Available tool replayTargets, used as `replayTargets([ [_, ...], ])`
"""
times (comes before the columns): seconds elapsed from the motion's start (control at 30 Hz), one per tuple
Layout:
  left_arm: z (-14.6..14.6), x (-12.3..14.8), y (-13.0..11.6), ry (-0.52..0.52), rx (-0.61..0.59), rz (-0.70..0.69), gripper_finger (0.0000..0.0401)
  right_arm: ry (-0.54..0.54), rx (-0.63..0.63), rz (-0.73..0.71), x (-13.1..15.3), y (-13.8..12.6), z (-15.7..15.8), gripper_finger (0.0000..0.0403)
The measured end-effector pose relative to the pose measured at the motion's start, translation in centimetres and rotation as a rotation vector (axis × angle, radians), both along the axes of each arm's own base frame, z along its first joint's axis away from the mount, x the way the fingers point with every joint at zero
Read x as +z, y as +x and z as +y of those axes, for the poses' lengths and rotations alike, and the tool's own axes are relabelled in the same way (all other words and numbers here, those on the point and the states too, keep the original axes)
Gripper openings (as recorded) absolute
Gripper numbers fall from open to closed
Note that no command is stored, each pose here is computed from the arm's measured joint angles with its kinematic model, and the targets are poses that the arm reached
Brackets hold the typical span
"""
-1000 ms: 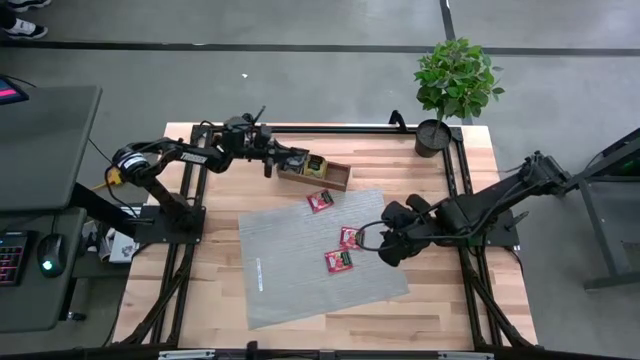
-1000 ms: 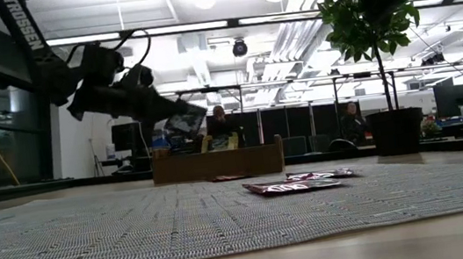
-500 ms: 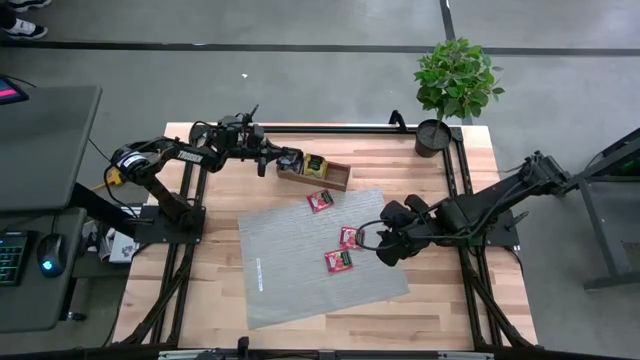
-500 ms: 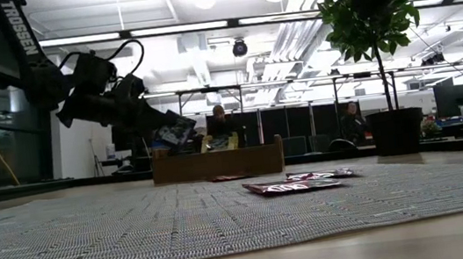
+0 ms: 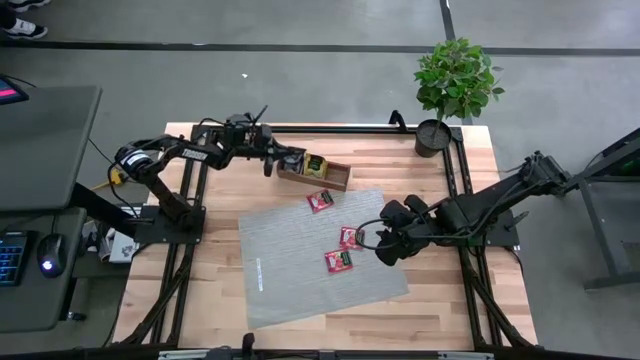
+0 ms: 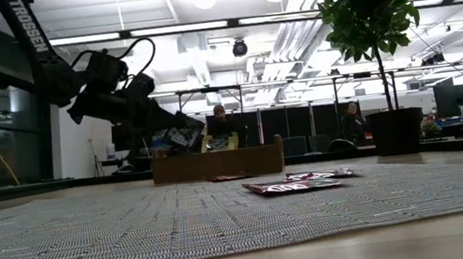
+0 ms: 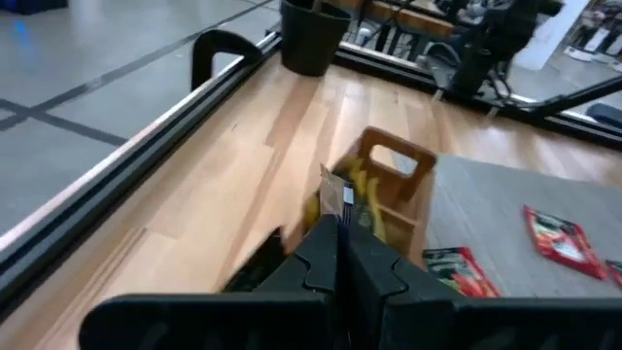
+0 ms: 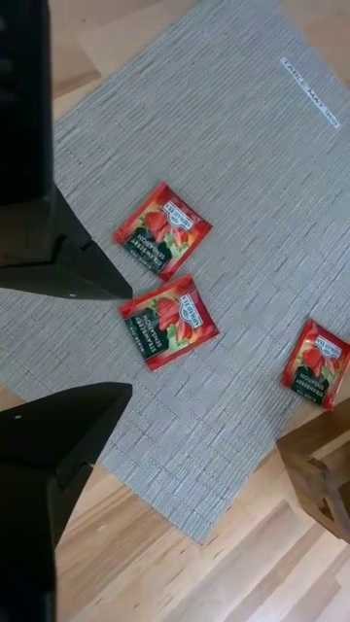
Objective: Pick & Place Tea
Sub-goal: Put the purple tea bag into the left section of the wooden organizer, then put the red tea bag into the right section of the wooden organizer
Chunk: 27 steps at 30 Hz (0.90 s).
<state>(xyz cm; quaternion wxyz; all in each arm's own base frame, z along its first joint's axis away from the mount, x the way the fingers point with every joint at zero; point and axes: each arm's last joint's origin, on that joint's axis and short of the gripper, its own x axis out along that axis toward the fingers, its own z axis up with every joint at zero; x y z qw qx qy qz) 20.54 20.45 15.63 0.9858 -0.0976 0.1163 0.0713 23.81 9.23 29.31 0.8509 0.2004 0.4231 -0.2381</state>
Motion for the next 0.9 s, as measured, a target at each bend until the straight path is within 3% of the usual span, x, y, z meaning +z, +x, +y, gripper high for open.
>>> replayTargets([
  [0.57, 0.15, -0.65, -0.06, -0.016, 0.015, 0.101, 0.0010, -0.011, -0.006, -0.004, 0.02, 0.00, -0.04, 0.0144],
  [0.7, 0.05, -0.64, 0.09, 0.010, 0.018, 0.108, 0.0041, -0.011, -0.005, -0.003, 0.02, -0.01, -0.04, 0.0144],
  [0.9, 0.04, -0.65, 0.18, 0.025, 0.044, 0.117, 0.0120, -0.012, -0.005, -0.002, 0.01, -0.01, -0.04, 0.0144],
])
